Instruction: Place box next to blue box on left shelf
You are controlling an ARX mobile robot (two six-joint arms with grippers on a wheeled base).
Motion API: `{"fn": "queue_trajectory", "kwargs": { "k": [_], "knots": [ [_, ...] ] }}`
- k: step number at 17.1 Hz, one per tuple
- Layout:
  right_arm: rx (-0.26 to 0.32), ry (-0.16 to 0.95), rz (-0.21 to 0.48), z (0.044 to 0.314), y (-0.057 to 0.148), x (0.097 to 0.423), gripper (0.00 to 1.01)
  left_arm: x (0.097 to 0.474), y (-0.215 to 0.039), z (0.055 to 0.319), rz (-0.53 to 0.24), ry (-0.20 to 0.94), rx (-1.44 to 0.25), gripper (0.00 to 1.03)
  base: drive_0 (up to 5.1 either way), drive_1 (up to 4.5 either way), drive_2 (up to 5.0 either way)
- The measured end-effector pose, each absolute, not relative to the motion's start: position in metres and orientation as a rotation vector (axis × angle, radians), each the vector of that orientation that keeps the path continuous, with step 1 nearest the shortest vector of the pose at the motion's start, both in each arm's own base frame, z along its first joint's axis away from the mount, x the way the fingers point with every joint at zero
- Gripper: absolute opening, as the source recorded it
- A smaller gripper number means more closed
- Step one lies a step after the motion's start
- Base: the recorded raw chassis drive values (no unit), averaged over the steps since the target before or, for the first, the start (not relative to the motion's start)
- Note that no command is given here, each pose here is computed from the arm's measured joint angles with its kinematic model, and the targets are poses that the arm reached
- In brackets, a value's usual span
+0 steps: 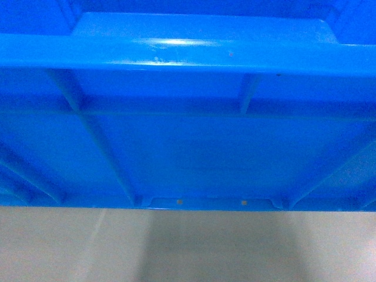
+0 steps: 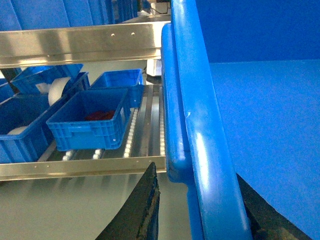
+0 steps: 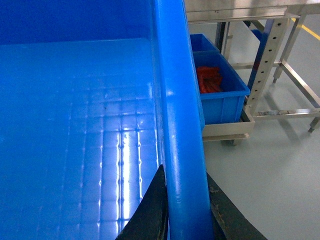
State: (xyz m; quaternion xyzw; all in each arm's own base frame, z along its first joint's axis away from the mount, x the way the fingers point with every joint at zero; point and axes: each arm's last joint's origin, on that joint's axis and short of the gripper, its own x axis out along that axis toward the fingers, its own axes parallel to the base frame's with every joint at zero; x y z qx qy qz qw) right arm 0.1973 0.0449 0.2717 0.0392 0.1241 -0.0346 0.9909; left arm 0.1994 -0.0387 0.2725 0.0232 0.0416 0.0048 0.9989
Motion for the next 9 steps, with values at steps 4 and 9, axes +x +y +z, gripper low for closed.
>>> {"fn": "queue_trajectory", "kwargs": {
  "k": [4,9],
  "knots": [
    [0.079,0.249,-0.069,0.2717,0.0449,0.1973,0.1,0.1994,-0.0387,0.2725,0.01,0.083,0.046,0.32,0.0,0.0,0.0],
    [0.079,0.249,-0.07,0.2718,0.0449,0.1973,0.1,0.1994,-0.0387,0.2725,0.01,0.083,0.046,0.32,0.0,0.0,0.0]
  ]
}}
